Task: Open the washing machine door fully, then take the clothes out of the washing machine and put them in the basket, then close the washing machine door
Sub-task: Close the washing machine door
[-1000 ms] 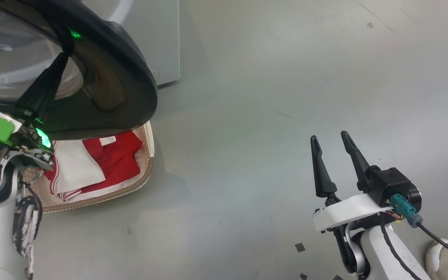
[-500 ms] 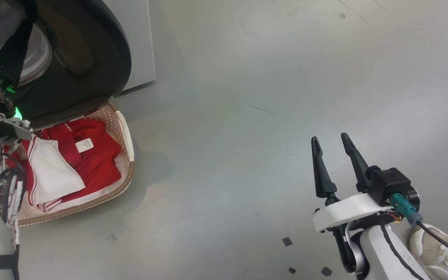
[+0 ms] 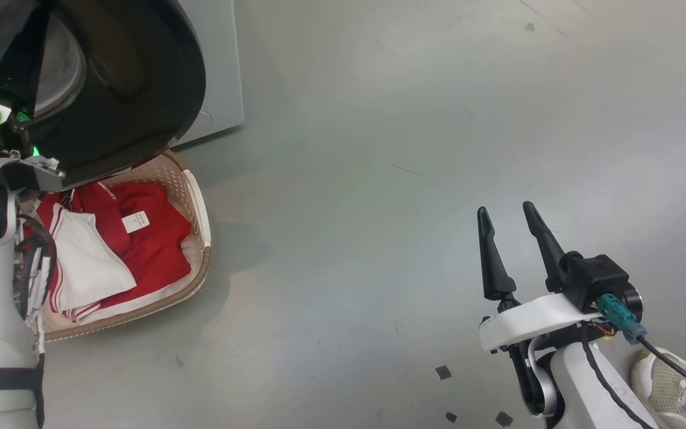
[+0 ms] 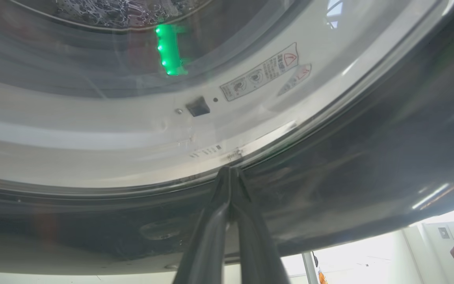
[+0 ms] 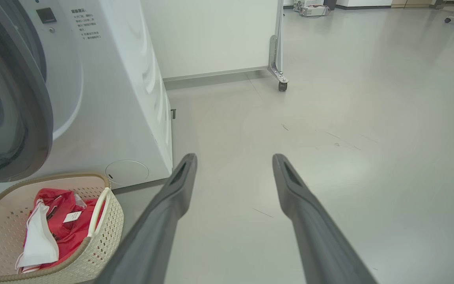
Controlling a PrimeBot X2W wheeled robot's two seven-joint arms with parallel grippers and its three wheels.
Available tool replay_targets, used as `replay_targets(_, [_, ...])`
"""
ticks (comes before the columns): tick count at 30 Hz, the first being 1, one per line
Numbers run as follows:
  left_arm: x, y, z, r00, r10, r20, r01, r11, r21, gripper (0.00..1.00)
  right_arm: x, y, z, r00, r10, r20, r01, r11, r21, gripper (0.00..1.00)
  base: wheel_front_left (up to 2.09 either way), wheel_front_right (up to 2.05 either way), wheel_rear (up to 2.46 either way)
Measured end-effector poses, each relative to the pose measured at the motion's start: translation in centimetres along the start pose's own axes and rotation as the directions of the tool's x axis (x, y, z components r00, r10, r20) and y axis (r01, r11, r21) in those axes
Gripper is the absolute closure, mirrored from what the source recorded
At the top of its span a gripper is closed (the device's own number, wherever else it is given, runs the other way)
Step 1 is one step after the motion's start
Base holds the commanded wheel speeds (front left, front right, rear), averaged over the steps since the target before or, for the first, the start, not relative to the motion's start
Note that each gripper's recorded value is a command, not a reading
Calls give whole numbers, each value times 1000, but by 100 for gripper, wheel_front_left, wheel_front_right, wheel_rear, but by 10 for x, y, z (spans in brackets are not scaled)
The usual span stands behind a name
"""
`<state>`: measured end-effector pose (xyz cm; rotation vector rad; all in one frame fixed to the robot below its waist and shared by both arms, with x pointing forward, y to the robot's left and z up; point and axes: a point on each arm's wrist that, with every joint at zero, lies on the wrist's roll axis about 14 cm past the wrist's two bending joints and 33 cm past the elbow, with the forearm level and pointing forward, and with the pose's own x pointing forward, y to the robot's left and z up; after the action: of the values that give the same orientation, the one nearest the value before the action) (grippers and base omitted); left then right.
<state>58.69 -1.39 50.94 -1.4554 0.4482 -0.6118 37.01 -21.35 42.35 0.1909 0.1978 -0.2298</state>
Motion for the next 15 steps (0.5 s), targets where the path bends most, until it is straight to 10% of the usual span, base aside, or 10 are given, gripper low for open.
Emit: replay_targets(15, [-42,4,-8,1000,0,10,1,996,-89,100,12,15,-3,999,45,-2,-45,999,19,0,0,0,0])
